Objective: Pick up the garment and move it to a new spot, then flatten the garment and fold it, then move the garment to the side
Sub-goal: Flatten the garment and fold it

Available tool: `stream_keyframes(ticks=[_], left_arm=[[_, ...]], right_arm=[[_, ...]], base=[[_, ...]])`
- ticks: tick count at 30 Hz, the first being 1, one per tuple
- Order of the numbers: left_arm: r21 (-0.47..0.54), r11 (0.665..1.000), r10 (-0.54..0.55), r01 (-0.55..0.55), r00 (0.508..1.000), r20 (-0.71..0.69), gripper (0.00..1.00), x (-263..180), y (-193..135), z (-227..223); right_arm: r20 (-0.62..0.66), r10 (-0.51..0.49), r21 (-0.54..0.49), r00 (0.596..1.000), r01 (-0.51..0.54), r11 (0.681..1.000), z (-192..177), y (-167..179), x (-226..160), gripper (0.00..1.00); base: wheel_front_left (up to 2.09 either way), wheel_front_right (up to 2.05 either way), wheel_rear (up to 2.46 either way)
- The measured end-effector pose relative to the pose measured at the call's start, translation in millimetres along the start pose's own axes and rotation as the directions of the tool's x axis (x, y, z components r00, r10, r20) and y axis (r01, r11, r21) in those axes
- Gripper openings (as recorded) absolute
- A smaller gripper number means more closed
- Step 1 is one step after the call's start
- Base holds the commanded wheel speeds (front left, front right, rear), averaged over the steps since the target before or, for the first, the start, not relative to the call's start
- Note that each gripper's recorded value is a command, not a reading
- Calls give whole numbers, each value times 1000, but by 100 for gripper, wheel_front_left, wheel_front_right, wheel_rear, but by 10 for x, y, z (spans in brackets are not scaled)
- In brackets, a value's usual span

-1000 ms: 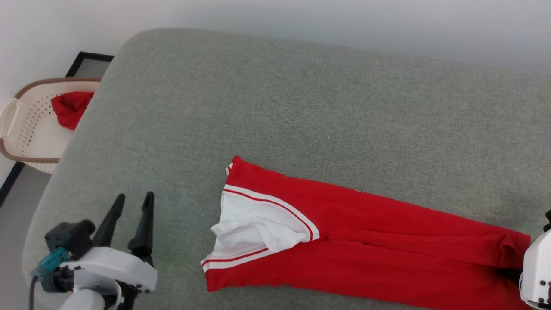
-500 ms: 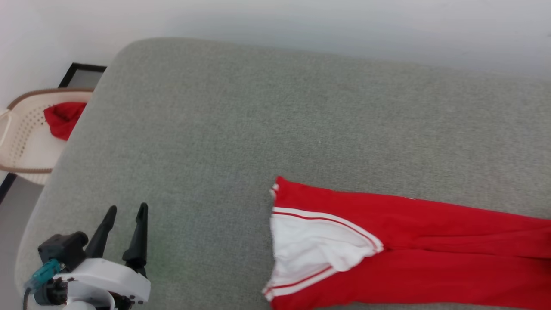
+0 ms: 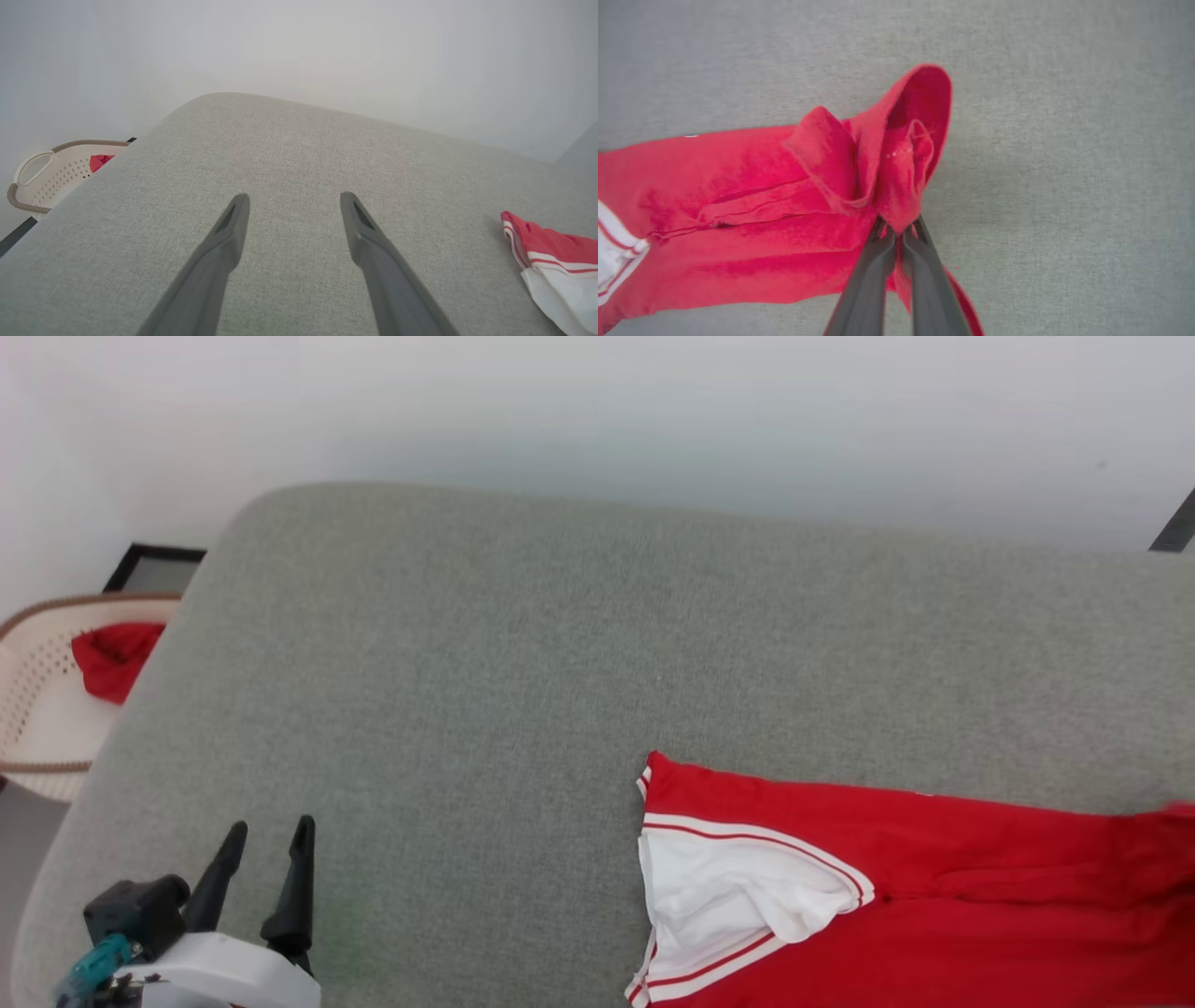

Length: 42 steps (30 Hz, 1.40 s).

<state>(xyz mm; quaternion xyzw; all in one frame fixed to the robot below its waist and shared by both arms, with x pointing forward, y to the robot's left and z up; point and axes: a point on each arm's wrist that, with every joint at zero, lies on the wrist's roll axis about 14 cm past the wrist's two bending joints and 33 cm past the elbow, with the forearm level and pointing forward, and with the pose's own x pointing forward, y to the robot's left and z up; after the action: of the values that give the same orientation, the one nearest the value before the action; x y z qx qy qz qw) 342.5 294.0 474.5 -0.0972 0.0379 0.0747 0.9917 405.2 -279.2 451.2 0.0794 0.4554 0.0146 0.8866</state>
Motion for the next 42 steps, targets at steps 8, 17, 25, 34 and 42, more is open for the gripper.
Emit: stream_keyframes(ticks=[8,17,25,34,42], left_arm=[[-14,1000,-17,18,999,35,100,-120,-66,73],[-32,999,-1,3,999,45,100,-297,-25,73],[-51,998,29,-25,997,73,100,-353,13,137],[-71,996,52,-47,996,72,100,-377,59,117],[-78,995,60,-55,996,60,100,-357,81,72]], right_arm=[[51,261,-120,964,-253,960,55,989,-274,0],[-18,493,-250,870,-482,840,-148,2138,-316,0],[-123,582,-320,804,-588,743,-410,2849,-189,0],[-227,545,-382,807,-588,713,-745,3102,98,0],[-257,543,-443,799,-597,669,-841,3220,127,100]], base=[[0,0,0],[0,0,0],[0,0,0],[0,0,0],[0,0,0]])
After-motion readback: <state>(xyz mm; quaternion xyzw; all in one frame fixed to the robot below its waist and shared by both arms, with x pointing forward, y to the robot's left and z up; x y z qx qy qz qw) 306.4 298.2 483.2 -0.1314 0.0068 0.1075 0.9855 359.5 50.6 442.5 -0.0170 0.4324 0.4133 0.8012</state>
